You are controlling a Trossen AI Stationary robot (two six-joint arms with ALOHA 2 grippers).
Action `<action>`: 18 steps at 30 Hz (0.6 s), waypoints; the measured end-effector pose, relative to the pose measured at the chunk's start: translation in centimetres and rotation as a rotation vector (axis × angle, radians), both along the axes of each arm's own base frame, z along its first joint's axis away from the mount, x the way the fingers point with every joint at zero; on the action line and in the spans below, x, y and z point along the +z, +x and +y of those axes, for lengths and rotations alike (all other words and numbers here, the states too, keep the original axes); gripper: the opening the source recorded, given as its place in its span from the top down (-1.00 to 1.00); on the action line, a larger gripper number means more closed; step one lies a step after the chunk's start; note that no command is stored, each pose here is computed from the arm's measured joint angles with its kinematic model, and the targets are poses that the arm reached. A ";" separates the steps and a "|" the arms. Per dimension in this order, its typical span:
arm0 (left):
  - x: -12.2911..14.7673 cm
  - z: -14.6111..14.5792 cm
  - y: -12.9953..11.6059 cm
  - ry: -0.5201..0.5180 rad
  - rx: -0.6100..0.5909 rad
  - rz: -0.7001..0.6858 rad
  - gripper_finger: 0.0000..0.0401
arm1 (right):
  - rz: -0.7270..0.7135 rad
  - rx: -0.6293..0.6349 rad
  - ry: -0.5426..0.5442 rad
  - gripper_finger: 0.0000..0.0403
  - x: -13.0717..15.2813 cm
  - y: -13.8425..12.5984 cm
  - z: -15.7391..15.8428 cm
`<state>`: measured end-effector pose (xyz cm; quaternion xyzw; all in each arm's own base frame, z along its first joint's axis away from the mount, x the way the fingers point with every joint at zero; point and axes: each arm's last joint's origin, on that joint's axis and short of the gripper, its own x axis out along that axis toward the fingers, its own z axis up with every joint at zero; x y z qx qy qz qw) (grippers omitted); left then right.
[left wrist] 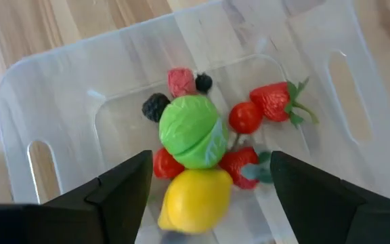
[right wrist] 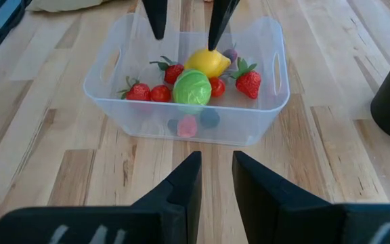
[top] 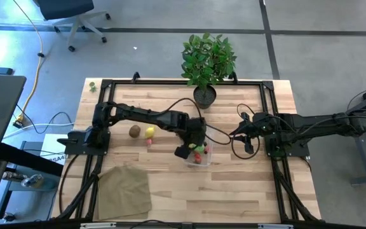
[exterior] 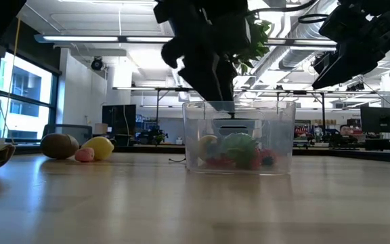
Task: Pick and placing Produce into tupperware
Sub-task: Put the lemon into the transparent container
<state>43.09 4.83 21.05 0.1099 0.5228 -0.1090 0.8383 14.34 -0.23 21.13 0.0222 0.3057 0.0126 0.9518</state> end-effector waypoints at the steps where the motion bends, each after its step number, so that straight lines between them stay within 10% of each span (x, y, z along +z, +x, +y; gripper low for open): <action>1: 0.3 0.2 -0.1 -0.013 0.001 0.010 -0.41 | 0.000 0.000 0.000 0.64 0.0 0.0 0.0; 18: 5.4 3.4 -4.1 -0.093 0.063 0.042 -0.15 | 0.000 0.000 0.000 0.64 0.0 0.0 0.0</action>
